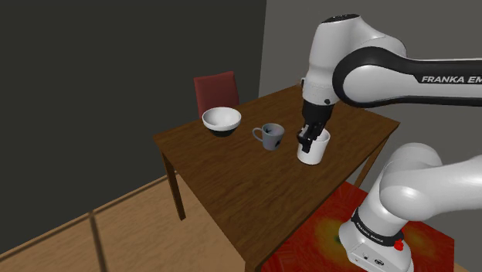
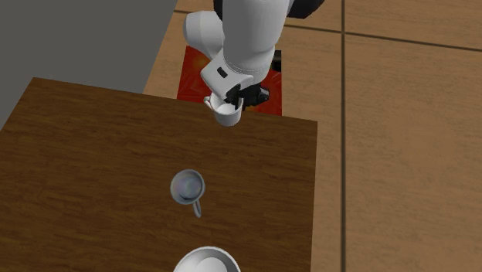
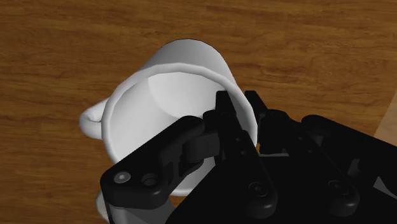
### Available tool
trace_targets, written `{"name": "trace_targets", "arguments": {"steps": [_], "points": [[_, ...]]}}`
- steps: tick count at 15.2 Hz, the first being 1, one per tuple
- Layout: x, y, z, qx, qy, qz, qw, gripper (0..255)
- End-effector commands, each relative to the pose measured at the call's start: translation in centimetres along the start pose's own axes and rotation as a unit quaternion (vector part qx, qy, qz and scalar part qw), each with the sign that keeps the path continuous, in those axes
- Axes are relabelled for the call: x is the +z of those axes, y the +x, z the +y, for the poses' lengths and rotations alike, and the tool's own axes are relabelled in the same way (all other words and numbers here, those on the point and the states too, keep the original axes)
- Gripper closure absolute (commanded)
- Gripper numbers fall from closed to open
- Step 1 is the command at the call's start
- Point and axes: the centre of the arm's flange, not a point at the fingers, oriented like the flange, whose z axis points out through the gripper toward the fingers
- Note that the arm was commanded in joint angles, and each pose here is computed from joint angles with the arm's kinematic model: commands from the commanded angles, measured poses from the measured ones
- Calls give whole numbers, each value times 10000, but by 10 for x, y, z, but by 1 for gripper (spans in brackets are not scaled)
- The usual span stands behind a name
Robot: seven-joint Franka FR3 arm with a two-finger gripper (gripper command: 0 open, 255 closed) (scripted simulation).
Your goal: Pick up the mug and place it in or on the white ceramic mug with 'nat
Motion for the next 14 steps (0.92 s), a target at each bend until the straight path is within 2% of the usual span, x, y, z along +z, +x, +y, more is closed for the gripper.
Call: {"name": "trace_targets", "arguments": {"steps": [1, 6, 14], "points": [[-12, 0, 1, 0, 0, -1, 10000, 255], [-35, 0, 3, 0, 0, -1, 10000, 255], [-43, 96, 45, 0, 0, -1, 10000, 255]]}}
